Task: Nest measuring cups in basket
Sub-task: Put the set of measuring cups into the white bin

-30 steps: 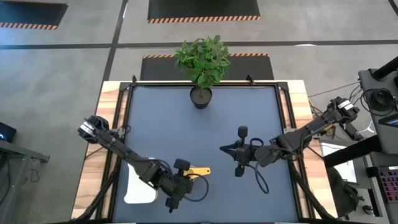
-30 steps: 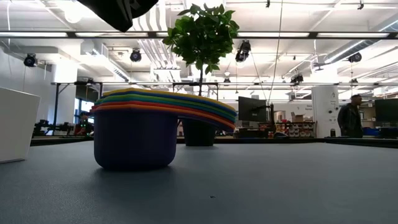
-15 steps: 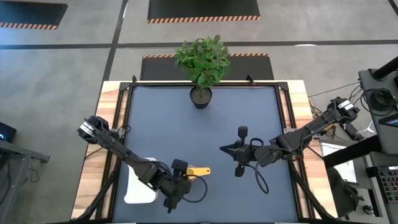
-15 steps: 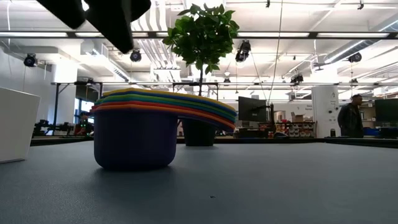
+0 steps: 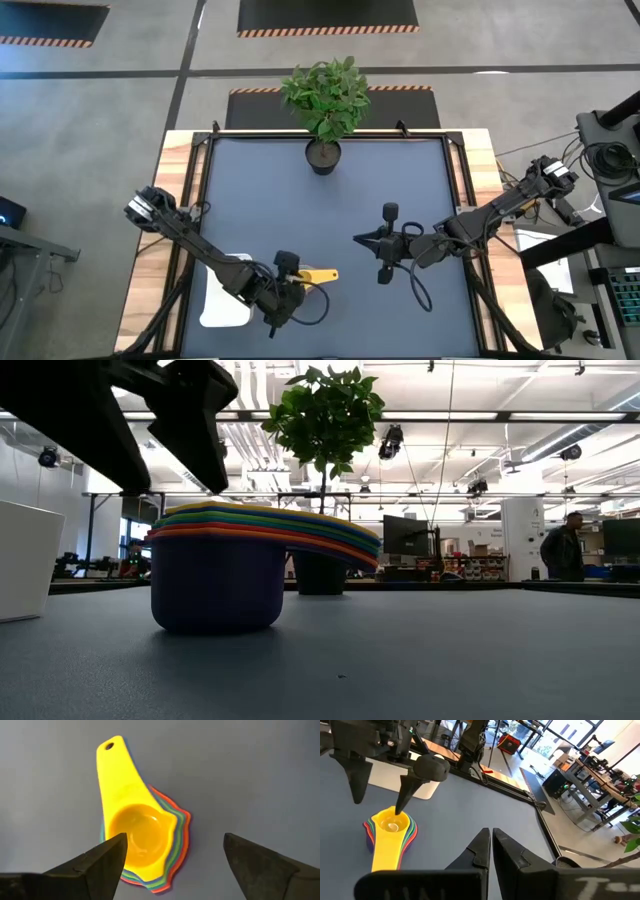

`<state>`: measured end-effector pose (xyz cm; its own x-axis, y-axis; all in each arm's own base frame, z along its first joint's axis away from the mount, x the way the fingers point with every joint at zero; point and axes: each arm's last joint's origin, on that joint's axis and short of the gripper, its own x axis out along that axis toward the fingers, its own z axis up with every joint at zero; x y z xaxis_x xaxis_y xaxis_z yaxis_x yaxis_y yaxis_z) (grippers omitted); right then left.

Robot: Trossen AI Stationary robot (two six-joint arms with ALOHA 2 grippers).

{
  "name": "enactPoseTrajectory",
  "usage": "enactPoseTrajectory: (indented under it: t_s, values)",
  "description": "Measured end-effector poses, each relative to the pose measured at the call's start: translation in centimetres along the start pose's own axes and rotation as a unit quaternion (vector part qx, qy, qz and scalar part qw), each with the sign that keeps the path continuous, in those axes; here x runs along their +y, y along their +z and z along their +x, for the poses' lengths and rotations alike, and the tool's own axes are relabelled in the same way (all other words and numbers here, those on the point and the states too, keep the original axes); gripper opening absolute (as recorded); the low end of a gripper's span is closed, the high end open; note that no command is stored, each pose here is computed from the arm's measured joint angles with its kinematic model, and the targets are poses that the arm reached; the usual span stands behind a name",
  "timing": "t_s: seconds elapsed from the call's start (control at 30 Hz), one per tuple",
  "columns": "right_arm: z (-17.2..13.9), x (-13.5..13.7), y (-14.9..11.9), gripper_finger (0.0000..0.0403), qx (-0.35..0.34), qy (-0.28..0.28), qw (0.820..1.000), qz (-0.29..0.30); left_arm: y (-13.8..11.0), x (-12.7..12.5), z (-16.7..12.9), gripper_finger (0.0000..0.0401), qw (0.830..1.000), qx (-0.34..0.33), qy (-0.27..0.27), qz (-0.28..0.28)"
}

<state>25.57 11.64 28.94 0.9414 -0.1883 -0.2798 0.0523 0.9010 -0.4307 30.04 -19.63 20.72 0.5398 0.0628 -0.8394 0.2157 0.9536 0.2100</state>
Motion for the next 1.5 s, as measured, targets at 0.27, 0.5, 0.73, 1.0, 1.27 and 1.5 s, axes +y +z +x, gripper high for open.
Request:
enactPoseTrajectory:
  t_s: [0.27, 0.5, 0.73, 1.0, 1.27, 1.5]
  values:
    - [0.0, 0.0, 0.0, 0.0009, 0.000, 0.000, 1.000, -0.003, -0.2, -0.3, 0.4, 0.0299, 1.000, -0.020, -0.001, 0.008]
    - [0.0, 0.0, 0.0, 0.0009, 0.000, 0.000, 1.000, -0.004, -0.5, -0.8, 1.1, 0.0299, 1.000, -0.025, 0.001, 0.009]
    - [0.0, 0.0, 0.0, 0.0009, 0.000, 0.000, 1.000, -0.004, -1.0, -1.6, 2.4, 0.0299, 0.999, -0.018, 0.039, 0.026]
    - [0.0, 0.0, 0.0, 0.0009, 0.000, 0.000, 1.000, -0.004, -1.4, -2.1, 3.7, 0.0291, 0.998, -0.004, 0.050, 0.029]
    - [0.0, 0.0, 0.0, 0.0009, 0.000, 0.000, 1.000, -0.004, -1.6, -2.5, 4.6, 0.0256, 0.997, -0.009, 0.071, 0.015]
    - [0.0, 0.0, 0.1, 0.0009, -0.004, -0.001, 1.000, -0.007, -1.7, -2.6, 4.6, 0.0201, 0.997, -0.007, 0.077, 0.010]
